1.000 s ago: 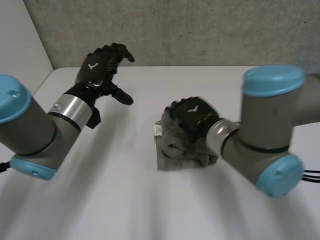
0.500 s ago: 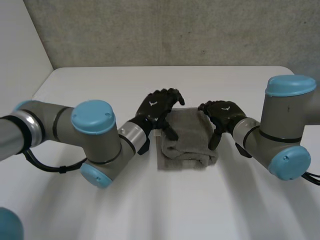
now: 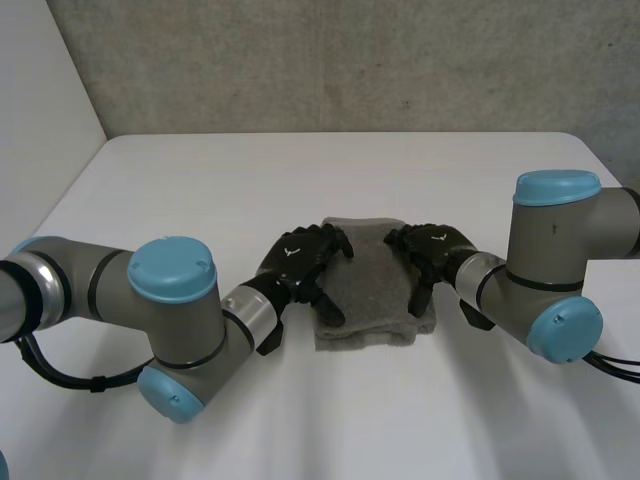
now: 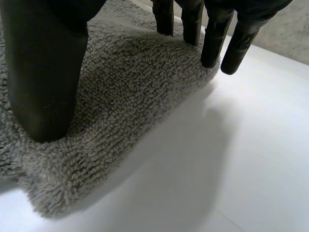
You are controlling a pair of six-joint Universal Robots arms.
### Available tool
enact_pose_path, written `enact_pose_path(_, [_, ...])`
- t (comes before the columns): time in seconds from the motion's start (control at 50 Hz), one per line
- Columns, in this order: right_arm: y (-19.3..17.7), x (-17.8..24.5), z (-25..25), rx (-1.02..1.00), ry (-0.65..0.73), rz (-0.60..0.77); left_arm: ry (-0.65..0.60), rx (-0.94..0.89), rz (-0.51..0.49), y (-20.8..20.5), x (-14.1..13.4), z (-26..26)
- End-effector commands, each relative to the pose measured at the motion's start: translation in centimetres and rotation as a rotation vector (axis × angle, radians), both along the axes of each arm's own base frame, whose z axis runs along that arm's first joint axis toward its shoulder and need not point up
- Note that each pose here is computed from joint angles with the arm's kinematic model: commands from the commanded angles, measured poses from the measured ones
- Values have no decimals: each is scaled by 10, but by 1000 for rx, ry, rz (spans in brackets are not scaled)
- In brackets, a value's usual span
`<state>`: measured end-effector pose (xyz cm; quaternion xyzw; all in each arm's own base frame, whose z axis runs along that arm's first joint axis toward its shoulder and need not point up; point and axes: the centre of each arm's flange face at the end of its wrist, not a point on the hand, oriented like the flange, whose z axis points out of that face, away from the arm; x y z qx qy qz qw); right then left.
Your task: Fold the towel.
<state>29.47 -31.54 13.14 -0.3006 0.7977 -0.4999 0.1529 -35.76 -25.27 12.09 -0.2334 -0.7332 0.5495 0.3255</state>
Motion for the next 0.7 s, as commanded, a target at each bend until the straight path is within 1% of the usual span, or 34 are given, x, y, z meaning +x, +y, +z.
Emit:
enact_pose_path(0.02, [4, 0, 27, -31, -16, 4, 28, -38, 8, -5, -2, 17])
enact_pose_path(0.04, [4, -1, 42, -61, -28, 0, 42, -60, 18, -7, -2, 28])
enact_pose_path(0.06, [4, -1, 42, -61, -28, 0, 56, -84, 33, -8, -2, 40])
enact_pose_path(0.08, [6, -2, 57, -95, -40, -1, 56, -84, 33, -8, -2, 40])
enact_pose_path(0.1, [8, -4, 71, -128, -50, -8, 72, -114, 50, -10, 0, 55])
enact_pose_path(0.12, [8, -4, 72, -129, -50, -8, 89, -141, 71, -11, 2, 69])
enact_pose_path(0.14, [9, -7, 86, -160, -64, -19, 89, -141, 71, -11, 2, 69])
enact_pose_path(0.16, [9, -7, 86, -161, -64, -19, 112, -167, 101, -14, 6, 84])
enact_pose_path(0.18, [12, -10, 101, -193, -78, -29, 112, -167, 101, -14, 6, 84])
enact_pose_path(0.2, [14, -14, 113, -223, -92, -49, 123, -185, 147, -16, 15, 96])
enact_pose_path(0.22, [14, -14, 113, -223, -92, -49, 134, -216, 206, -23, 26, 109])
enact_pose_path(0.24, [16, -19, 123, -244, -107, -84, 134, -216, 207, -23, 26, 110])
enact_pose_path(0.26, [16, -24, 132, -264, -126, -127, 146, -250, 263, -29, 37, 125])
enact_pose_path(0.28, [16, -24, 132, -265, -126, -127, 153, -277, 310, -35, 47, 139])
enact_pose_path(0.3, [15, -29, 141, -293, -143, -167, 154, -278, 311, -35, 47, 139])
enact_pose_path(0.32, [15, -29, 141, -293, -143, -167, 148, -295, 350, -38, 57, 150])
enact_pose_path(0.34, [15, -31, 148, -319, -155, -195, 131, -307, 375, -42, 65, 159])
enact_pose_path(0.4, [14, -35, 162, -370, -170, -242, 106, -313, 396, -45, 72, 167])
enact_pose_path(0.44, [14, -37, 168, -387, -171, -260, 37, -298, 428, -49, 84, 175])
enact_pose_path(0.46, [13, -38, 170, -393, -170, -276, 36, -298, 428, -49, 84, 175])
enact_pose_path(0.5, [12, -39, 171, -396, -164, -293, -19, -246, 435, -47, 90, 177])
enact_pose_path(0.6, [13, -39, 171, -391, -156, -303, -59, -178, 423, -40, 92, 178])
enact_pose_path(0.7, [9, -41, 175, -403, -159, -311, -67, -170, 414, -37, 91, 179])
